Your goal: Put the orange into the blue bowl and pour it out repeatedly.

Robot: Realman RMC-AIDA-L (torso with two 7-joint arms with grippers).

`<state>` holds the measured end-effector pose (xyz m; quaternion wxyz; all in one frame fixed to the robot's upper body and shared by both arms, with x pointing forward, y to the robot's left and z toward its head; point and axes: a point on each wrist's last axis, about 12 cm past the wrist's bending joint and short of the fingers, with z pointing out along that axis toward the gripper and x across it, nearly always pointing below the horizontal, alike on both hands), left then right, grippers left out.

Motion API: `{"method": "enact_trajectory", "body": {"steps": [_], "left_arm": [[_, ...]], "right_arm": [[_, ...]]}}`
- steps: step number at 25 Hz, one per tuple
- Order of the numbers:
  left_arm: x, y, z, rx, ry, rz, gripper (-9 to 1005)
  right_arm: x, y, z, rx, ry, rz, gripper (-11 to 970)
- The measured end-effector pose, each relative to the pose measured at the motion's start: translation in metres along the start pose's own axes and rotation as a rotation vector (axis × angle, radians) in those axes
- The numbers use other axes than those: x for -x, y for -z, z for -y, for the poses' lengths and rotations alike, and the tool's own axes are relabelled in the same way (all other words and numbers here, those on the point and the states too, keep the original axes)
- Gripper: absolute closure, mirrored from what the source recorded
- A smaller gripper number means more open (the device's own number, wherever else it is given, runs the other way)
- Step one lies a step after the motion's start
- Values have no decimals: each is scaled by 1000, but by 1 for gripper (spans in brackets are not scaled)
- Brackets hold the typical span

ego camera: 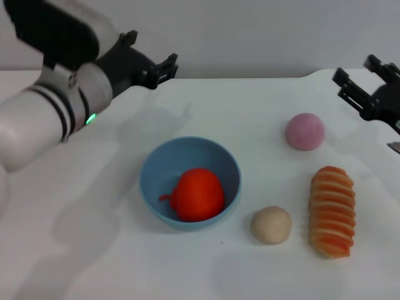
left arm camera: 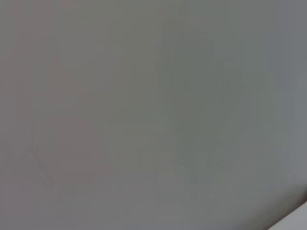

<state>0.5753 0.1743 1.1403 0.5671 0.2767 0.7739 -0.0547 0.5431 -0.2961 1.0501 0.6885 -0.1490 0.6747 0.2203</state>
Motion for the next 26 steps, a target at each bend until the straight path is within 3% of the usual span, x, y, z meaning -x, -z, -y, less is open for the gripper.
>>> {"method": "enact_trajectory", "body": {"steps": [5, 7, 15, 19, 26], "left_arm": [[-41, 5, 7, 66, 65, 65, 192], [-58, 16, 19, 123, 62, 182, 193], [-89, 38, 49, 194, 59, 405, 192], [-97, 43, 53, 200, 60, 424, 192], [-104, 44, 55, 197, 68, 402, 192]], "right_arm": [[-12, 18, -3, -133, 46, 55, 220], [-17, 30, -5, -199, 38, 89, 220], [-28, 60, -9, -374, -38, 154, 220], [-31, 75, -12, -454, -22, 174, 220], [-34, 84, -13, -478, 13, 158, 220]]}}
